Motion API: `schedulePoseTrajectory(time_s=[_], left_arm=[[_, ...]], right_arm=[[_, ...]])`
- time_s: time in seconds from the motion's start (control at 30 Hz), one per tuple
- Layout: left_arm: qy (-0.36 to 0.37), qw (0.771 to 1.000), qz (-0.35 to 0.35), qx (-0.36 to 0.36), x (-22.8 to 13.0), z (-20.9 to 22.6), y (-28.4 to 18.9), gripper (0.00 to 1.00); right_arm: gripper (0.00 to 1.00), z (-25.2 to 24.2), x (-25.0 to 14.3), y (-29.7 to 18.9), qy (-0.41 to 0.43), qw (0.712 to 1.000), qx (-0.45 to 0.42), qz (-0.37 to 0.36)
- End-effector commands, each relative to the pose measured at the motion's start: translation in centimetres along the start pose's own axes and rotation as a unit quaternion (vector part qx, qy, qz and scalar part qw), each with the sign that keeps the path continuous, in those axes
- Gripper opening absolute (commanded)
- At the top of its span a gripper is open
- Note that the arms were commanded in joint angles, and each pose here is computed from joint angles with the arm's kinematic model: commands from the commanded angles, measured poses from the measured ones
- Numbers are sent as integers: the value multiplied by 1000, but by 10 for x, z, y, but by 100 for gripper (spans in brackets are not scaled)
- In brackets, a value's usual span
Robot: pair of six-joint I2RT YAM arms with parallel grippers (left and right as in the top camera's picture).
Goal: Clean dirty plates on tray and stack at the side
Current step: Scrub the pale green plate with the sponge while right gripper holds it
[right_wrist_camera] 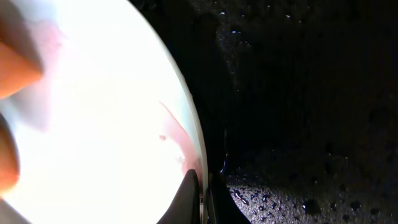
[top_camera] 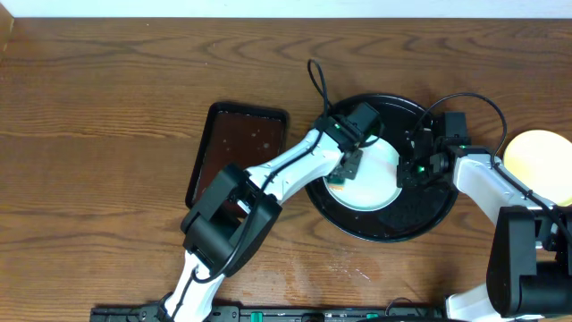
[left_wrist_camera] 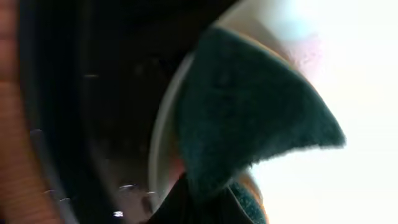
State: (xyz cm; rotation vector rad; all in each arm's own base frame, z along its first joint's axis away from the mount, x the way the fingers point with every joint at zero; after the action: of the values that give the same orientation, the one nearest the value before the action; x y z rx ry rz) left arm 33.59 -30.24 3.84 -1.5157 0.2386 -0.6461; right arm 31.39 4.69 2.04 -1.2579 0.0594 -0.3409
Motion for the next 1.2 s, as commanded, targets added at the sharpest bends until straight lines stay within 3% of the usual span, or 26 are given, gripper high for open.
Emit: schedulePoseTrajectory(time_s=[0.0,0.13,0.23,0.47,0.67,0.97,1.17], left_arm=[[6,992,14,122,-5,48,15,8],[-2,1000,-7,-13,7,6,20,8],[-10,992,-37,-122,24,-30,19,8],[-9,972,-54,-229,33,-78,17,8],[22,966,-12,-257,9,-106,15,8],[29,960,28,-278,-9,-110,11,8],[14,984,3,-179,4,-65,28,8]], right_arm=[[1,-7,-23,16,-9,999,-23,38],[1,-6,-22,16,-9,999,-23,36],[1,-6,-21,16,-10,999,-22,34],[1,-6,-21,16,-10,999,-22,34],[1,-6,-21,16,-10,999,-21,33],[1,-6,-20,16,-11,999,-21,32],[1,-6,-22,16,-10,999,-22,35]])
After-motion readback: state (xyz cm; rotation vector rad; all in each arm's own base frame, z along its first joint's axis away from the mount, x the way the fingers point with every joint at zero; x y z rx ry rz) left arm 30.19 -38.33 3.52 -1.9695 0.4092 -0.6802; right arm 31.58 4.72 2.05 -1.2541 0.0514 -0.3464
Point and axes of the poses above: each gripper's point midway between its finger pads, its own y axis out along the fingers, its own z axis along the line the jaws close on, x = y × z, the point moved 2 cm from there along -y, back along the fingers, and after that the axes turned 14 degrees about y, right-handed, at the moved point
